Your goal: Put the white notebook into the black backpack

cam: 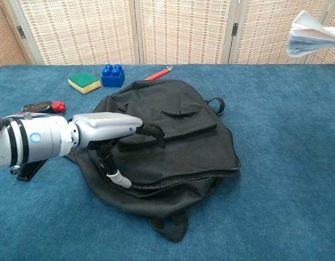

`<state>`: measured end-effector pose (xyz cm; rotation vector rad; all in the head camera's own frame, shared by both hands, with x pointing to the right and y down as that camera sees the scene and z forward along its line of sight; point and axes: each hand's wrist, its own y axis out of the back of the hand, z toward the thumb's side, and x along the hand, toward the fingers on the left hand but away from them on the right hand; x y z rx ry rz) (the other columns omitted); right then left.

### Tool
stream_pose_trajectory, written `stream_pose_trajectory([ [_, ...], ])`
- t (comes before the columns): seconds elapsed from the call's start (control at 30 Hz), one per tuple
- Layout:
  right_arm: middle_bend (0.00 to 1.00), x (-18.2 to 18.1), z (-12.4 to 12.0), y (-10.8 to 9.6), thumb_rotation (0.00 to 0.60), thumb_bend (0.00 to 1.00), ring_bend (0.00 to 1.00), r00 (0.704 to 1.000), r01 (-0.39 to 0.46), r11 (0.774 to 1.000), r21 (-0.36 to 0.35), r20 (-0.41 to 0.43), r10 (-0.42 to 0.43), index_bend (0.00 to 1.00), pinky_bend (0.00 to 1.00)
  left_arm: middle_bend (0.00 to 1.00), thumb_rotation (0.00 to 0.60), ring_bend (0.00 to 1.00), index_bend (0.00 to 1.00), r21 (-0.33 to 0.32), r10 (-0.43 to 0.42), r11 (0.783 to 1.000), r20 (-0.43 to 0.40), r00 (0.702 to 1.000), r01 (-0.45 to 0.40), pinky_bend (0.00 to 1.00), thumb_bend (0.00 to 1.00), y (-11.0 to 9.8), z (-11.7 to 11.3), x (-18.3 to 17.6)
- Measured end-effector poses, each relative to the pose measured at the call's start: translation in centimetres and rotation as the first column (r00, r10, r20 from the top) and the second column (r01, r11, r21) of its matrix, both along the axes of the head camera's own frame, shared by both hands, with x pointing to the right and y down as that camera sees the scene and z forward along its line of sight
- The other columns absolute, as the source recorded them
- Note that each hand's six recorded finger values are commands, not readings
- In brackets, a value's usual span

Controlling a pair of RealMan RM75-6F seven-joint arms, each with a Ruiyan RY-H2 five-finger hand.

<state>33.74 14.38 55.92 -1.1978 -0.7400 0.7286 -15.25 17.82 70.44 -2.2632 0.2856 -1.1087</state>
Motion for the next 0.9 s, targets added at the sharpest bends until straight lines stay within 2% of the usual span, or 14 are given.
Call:
stream_pose_trajectory([
  [0.17,0.42,0.1,0.0,0.1,0.600,0.44,0.36,1.000,-0.002,1.000,0.000,0.000,0.002,0.77,0.22,0.15,0.600,0.16,0.36,-0.041,-0.079,0.996,-0.031,0.996,0.077,0.00,0.30,-0.6,0.3,0.0],
  [0.37,0.42,0.1,0.1,0.2,0.600,0.44,0.36,1.000,-0.002,1.000,-0.001,0.003,0.002,0.77,0.22,0.19,0.600,0.19,0.43,-0.050,-0.130,0.991,-0.055,0.990,0.127,0.00,0.36,-1.0,0.5,0.2],
  [0.7,0.42,0.1,-0.8,0.5,0.600,0.44,0.37,0.999,0.002,1.000,0.021,0.041,-0.003,0.77,0.22,0.32,0.600,0.30,0.66,-0.043,-0.230,0.973,-0.089,0.969,0.227,0.01,0.51,-1.4,1.3,0.3],
  [0.9,0.42,-0.2,-2.0,1.3,0.600,0.44,0.36,0.994,0.022,0.999,0.031,0.107,-0.025,0.77,0.22,0.34,0.600,0.31,0.65,-0.061,-0.329,0.944,-0.147,0.933,0.323,0.02,0.54,-2.8,0.5,0.1],
])
